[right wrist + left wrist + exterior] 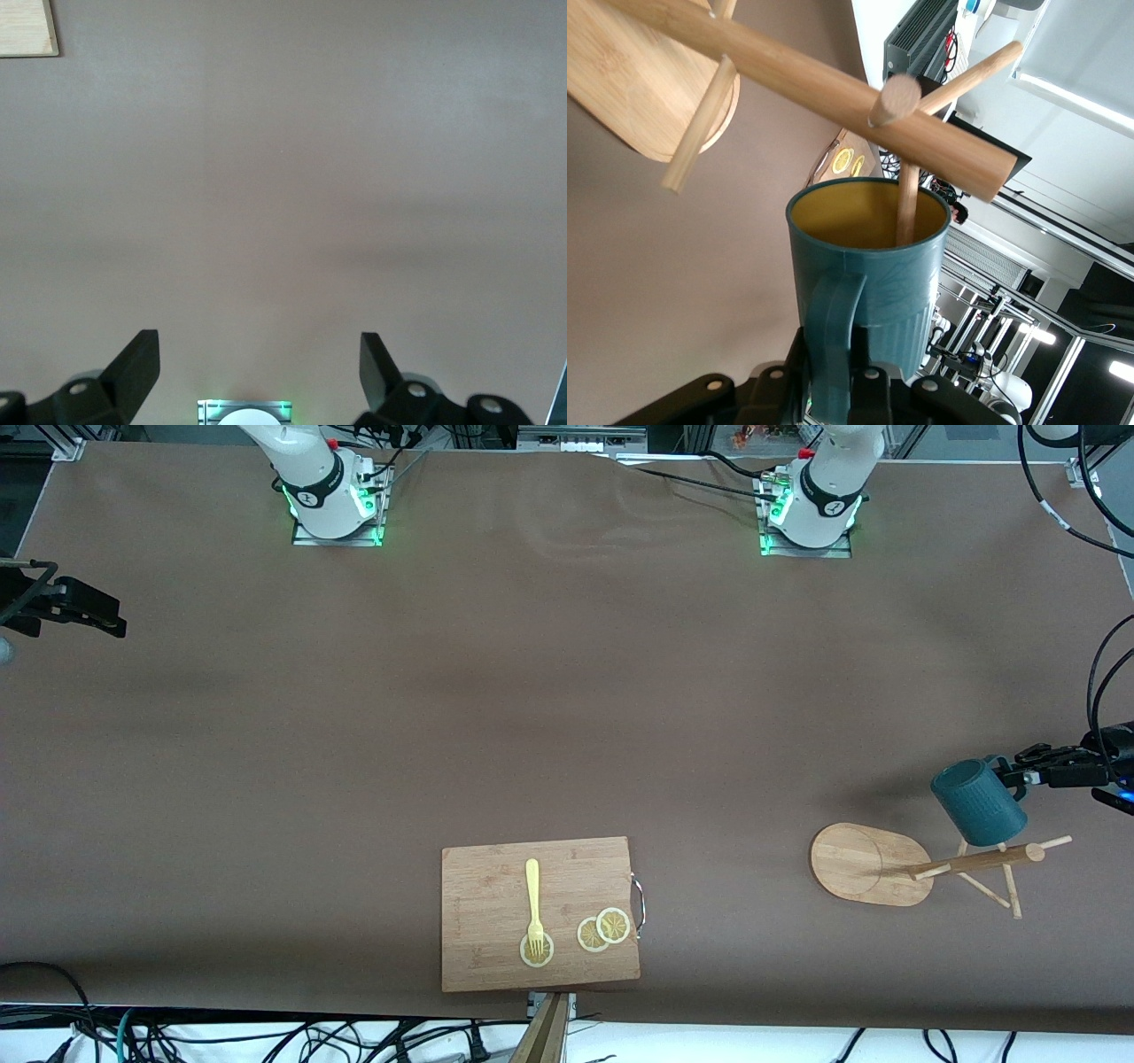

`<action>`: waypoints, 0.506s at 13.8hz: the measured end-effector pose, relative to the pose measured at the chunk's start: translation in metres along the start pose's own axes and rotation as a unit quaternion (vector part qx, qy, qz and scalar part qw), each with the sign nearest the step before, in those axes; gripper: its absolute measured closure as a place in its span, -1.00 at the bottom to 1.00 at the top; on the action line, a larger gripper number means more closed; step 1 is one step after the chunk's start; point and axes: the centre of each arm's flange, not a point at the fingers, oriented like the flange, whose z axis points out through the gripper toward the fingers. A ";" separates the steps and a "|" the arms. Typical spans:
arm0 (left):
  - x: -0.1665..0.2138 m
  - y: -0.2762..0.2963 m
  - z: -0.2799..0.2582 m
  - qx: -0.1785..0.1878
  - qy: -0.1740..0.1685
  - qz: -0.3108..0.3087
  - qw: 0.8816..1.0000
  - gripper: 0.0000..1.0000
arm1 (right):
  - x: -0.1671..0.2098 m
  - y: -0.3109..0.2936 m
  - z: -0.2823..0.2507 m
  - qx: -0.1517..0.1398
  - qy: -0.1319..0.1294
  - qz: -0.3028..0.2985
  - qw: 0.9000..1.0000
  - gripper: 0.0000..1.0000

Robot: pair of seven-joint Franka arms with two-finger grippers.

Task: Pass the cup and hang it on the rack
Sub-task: 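Tilt the mug with the left gripper onto a rack peg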

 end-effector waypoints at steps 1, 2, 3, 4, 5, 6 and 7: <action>0.003 0.000 -0.001 0.000 0.001 0.001 1.000 0.59 | 0.000 0.000 0.000 0.000 0.000 0.000 1.000 -1.00; 0.005 0.000 -0.001 0.000 0.001 0.002 1.000 0.59 | 0.000 0.000 0.000 0.000 0.000 0.000 1.000 -1.00; 0.006 -0.001 -0.001 0.000 0.001 0.002 1.000 0.59 | 0.000 0.000 0.000 0.000 0.000 0.000 1.000 -1.00; 0.007 -0.002 -0.001 0.000 0.001 0.001 1.000 0.59 | 0.000 0.000 0.000 0.000 0.000 0.000 1.000 -1.00; 0.008 -0.003 0.000 0.000 0.001 0.001 1.000 0.59 | 0.000 0.000 0.000 0.000 0.000 0.000 1.000 -1.00; 0.008 -0.004 0.000 0.000 0.000 0.000 1.000 0.59 | 0.000 0.000 0.000 0.000 0.000 0.000 1.000 -1.00; 0.009 -0.004 0.000 0.000 0.000 0.000 1.000 0.59 | 0.000 0.000 0.000 0.000 0.000 0.000 1.000 -1.00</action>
